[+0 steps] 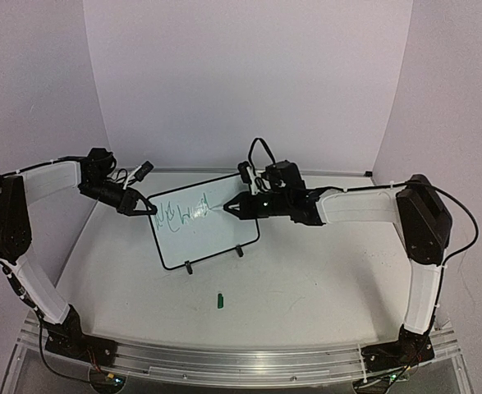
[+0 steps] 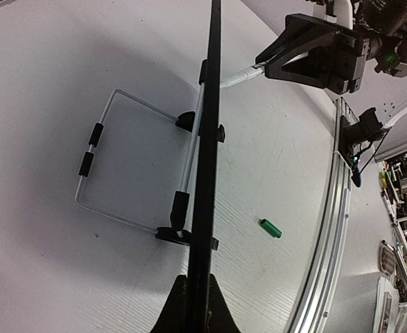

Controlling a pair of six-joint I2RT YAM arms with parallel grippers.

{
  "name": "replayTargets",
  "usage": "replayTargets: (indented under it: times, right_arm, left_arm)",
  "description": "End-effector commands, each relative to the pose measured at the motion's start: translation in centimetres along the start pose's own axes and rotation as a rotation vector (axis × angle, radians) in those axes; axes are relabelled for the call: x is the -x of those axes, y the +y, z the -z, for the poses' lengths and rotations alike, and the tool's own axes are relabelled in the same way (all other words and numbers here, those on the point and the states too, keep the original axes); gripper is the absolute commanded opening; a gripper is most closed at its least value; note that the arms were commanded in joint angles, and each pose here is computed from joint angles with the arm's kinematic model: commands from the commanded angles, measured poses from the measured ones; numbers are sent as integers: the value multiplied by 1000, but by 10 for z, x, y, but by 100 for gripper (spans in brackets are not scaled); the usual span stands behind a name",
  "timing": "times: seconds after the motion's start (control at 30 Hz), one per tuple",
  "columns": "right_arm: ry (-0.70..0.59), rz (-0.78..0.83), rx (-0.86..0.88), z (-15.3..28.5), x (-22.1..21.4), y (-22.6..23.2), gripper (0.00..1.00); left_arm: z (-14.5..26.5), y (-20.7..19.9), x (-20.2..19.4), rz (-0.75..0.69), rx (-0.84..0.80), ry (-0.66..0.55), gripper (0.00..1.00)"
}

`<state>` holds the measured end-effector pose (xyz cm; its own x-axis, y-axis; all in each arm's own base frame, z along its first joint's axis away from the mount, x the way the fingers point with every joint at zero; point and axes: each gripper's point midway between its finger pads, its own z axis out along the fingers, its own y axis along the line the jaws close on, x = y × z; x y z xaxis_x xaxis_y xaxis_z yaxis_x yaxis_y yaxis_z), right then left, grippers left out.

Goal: Write a sentence on the whiteboard

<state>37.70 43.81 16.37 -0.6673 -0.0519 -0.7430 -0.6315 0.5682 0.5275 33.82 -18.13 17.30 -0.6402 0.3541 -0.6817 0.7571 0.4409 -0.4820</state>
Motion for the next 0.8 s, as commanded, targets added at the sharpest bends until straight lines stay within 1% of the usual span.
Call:
replayTargets:
  times: [0.0, 0.23, 0.77]
  right_arm:
    - [-94, 31, -8, 23, 36, 14, 0]
    - [-114, 40, 17, 31, 46, 24, 0]
    - [-111, 31, 3, 11, 48, 15, 0]
  left_arm:
    - [9, 11, 0, -46, 116, 27, 0]
    - [9, 12, 0, -46, 119, 28, 0]
    - [9, 13, 0, -44, 123, 31, 0]
